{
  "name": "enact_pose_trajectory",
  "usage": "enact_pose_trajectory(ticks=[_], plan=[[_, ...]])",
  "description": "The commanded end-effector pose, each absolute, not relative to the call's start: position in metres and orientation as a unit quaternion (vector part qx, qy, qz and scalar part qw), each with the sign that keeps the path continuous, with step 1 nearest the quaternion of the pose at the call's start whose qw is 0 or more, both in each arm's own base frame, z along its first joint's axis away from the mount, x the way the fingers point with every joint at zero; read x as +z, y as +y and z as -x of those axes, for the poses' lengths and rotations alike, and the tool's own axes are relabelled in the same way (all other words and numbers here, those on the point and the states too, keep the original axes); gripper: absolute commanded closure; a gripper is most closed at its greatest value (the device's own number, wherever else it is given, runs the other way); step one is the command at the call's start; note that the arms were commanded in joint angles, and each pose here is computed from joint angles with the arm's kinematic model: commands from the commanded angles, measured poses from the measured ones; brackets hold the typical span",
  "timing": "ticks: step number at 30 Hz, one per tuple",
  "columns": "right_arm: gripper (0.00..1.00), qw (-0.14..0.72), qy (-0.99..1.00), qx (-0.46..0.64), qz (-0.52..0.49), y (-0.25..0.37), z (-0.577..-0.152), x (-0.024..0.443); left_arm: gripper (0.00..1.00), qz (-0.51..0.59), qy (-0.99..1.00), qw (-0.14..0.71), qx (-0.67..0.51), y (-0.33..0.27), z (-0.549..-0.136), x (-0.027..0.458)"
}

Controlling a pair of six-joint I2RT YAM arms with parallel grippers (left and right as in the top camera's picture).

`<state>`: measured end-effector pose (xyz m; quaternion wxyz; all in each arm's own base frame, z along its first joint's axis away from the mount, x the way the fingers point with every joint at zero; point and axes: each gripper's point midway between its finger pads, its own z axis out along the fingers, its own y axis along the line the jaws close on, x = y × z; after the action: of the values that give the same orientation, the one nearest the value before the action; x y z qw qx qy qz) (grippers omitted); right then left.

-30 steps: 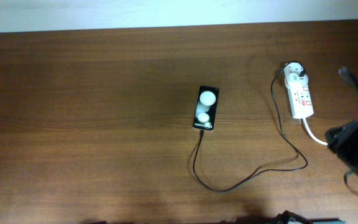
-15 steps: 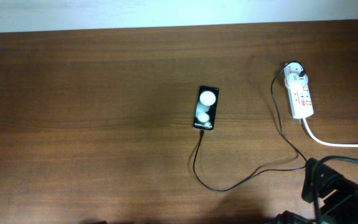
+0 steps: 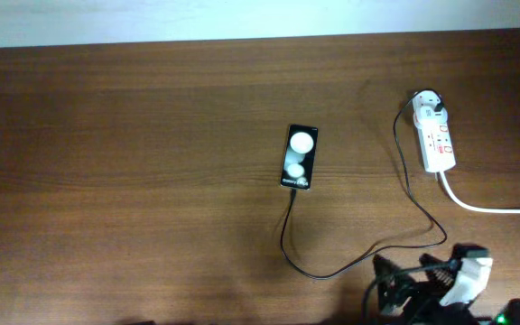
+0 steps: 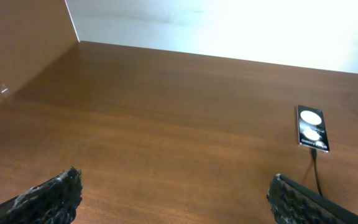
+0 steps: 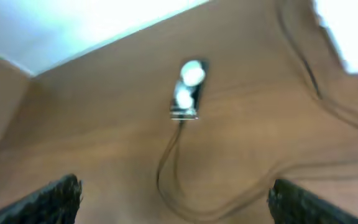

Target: Plug charger to phone and switch on socket

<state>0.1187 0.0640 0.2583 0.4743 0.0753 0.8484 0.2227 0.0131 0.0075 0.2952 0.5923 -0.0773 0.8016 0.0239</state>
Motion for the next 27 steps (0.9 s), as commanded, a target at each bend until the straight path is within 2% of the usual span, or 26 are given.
enact_pose_trajectory(ticks=[1, 7, 11, 20, 27], plan=[[0.01, 0.540, 0.791, 0.281, 0.050, 0.091, -0.125, 0.259, 0.01, 0.080, 0.800, 0.594, 0.033, 0.010, -0.012, 0.295], [0.01, 0.675, 0.663, 0.272, 0.177, 0.100, -0.169, 0.282, 0.01, 0.080, 0.800, 0.594, 0.033, 0.010, -0.012, 0.295], [0.01, 0.720, 0.641, 0.231, 0.133, 0.087, -0.206, 0.256, 0.01, 0.080, 0.800, 0.594, 0.033, 0.010, -0.012, 0.295], [0.01, 0.685, 0.718, 0.127, 0.005, 0.043, -0.243, 0.168, 0.01, 0.079, 0.800, 0.594, 0.033, 0.010, -0.012, 0.295], [0.01, 0.672, 0.735, 0.091, 0.002, 0.034, -0.244, 0.155, 0.01, 0.080, 0.800, 0.594, 0.033, 0.010, -0.012, 0.295]])
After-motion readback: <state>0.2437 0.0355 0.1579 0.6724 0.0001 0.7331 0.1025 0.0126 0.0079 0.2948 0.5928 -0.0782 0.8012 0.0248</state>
